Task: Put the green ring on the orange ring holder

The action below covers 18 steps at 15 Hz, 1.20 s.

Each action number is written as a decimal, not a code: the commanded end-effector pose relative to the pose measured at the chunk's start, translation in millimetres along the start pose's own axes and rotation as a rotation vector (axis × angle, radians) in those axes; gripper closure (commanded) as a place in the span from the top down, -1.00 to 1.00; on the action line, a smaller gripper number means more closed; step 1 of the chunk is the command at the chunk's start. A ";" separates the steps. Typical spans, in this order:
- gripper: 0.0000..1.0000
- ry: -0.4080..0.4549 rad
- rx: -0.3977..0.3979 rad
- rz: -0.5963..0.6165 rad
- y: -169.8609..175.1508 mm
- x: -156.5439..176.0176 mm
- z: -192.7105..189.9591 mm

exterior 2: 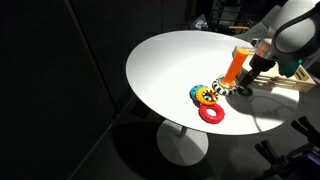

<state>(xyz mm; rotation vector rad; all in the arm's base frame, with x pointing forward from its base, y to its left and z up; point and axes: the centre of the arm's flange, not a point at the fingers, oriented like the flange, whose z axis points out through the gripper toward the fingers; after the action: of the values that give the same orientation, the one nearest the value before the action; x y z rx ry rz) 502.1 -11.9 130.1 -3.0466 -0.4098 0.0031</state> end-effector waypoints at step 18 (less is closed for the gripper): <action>1.00 -0.047 -0.036 -0.103 -21.8 5.0 4.2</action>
<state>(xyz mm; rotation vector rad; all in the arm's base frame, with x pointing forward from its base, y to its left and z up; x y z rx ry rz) 503.1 8.9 127.5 -3.0416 -0.5683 0.0661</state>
